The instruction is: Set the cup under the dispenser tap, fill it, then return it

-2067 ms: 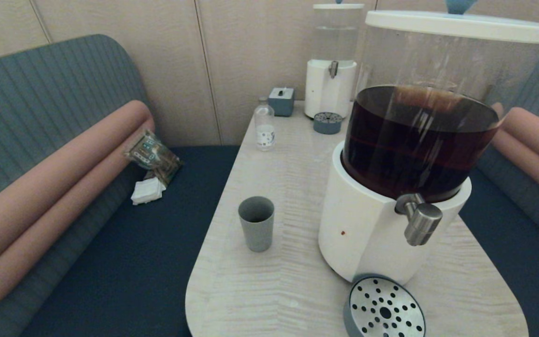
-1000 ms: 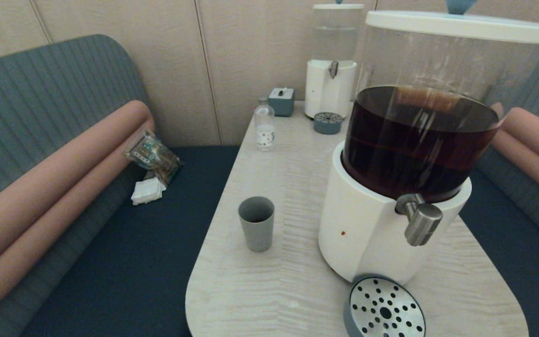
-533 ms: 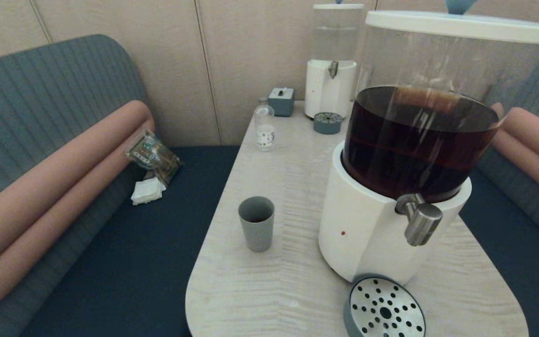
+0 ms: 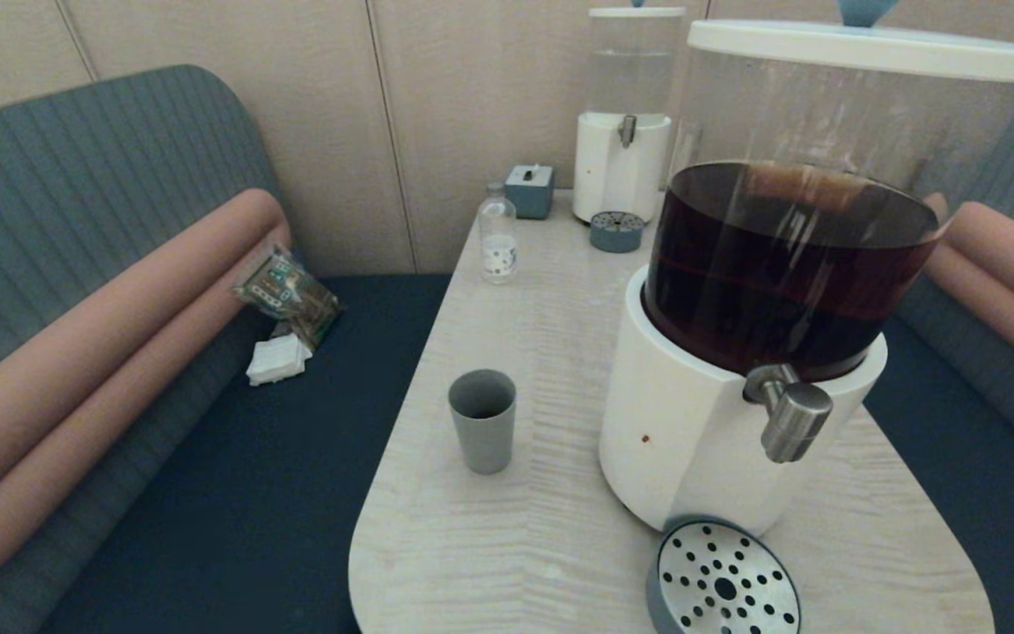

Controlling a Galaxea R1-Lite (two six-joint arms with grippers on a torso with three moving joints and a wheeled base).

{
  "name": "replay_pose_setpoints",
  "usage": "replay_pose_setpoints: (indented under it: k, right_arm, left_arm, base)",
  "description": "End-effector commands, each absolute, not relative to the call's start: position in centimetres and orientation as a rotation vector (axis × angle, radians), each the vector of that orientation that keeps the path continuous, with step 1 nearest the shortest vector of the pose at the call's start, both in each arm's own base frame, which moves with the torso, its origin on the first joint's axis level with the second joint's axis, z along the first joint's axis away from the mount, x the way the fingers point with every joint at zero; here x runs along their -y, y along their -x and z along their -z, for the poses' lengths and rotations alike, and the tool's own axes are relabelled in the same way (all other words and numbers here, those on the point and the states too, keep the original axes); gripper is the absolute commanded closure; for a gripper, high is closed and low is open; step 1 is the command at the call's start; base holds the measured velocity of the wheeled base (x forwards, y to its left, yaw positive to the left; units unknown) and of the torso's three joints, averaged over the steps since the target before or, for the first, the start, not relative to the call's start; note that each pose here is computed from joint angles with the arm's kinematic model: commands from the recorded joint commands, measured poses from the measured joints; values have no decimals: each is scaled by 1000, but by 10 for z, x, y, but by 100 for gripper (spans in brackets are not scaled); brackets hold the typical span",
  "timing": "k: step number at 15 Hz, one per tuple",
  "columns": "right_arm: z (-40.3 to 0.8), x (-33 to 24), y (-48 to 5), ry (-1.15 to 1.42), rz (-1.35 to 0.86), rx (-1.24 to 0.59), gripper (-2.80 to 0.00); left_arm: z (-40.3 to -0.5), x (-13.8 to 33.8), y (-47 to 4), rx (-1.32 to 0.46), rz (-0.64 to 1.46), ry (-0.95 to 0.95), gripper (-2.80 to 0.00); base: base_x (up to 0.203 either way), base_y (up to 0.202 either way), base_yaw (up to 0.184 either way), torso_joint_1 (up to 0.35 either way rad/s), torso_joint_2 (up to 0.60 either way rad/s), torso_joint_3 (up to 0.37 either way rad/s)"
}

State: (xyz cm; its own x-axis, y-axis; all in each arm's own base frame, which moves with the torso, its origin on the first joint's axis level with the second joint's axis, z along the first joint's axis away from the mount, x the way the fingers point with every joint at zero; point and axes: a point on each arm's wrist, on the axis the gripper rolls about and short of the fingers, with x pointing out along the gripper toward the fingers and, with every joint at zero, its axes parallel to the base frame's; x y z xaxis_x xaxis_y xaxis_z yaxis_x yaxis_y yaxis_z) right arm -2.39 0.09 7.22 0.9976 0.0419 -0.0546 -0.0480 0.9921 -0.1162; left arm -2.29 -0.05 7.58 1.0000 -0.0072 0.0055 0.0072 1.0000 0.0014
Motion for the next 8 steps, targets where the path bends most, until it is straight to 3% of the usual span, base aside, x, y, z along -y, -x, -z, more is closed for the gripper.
replay_pose_setpoints:
  k: [1, 8]
  right_arm:
    - [-72, -1, 24, 117, -46, -48, 0]
    - [-72, -1, 24, 91, -34, -46, 0]
  left_arm:
    - [-76, 1, 23, 5, 6, -2, 0]
    - [-76, 1, 23, 5, 6, -2, 0]
  base:
    - [0, 0, 0, 0, 0, 0]
    - [0, 0, 0, 0, 0, 0]
